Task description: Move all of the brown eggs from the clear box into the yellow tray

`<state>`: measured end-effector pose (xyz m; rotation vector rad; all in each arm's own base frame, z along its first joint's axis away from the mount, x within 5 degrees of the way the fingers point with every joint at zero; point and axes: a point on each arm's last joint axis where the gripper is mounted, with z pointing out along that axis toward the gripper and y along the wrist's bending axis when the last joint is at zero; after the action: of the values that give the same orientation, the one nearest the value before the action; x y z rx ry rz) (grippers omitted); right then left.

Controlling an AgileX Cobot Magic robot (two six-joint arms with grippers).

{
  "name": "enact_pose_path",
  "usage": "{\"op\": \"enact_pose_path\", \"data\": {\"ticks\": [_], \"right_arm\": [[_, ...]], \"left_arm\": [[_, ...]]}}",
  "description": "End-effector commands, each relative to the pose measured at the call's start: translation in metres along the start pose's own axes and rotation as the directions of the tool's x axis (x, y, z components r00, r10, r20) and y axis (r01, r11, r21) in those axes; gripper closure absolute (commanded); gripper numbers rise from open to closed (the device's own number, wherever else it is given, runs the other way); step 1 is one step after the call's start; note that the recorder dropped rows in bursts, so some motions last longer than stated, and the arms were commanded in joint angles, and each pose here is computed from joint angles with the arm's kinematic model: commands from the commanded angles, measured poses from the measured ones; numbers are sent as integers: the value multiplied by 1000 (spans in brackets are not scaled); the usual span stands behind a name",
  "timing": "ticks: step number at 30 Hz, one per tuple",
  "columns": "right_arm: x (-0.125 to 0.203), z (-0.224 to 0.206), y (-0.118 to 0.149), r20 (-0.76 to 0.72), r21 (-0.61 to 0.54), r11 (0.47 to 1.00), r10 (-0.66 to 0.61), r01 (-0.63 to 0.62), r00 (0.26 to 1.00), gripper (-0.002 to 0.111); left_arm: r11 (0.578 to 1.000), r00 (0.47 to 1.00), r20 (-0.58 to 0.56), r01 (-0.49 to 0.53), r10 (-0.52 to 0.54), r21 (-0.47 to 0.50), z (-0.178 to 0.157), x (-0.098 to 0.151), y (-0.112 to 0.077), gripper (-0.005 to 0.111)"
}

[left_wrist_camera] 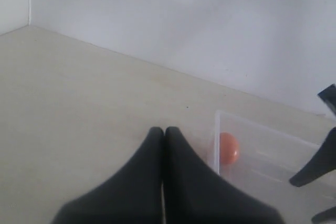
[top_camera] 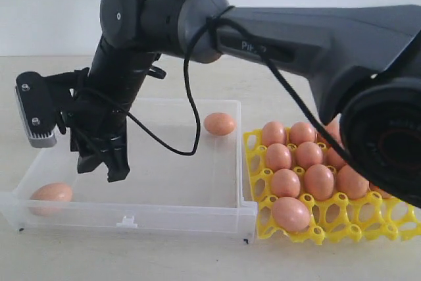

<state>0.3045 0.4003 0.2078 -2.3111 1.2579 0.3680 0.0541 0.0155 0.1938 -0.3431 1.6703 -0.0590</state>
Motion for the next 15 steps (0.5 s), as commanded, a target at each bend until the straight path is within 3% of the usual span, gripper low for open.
{"op": "enact_pose_path", "data": {"ticks": [1,4,9,15], "right_arm": [[5,18,-13,65,118,993,4,-12,998,48],[11,35,-13,81,128,991,29,-39,996,48],[6,41,-7,116,83,996,10,-20,993,49],[10,51,-3,121,36,999,29,-34,992,49]], "left_arm": [[1000,999,32,-10,9,23,0,-2,-2,111],[1000,999,33,-17,16,22,0,-2,-2,111],[988,986,64,-153,153,-4,0,-5,0,111],[988,986,62,-153,153,-7,0,-5,0,111]]}}
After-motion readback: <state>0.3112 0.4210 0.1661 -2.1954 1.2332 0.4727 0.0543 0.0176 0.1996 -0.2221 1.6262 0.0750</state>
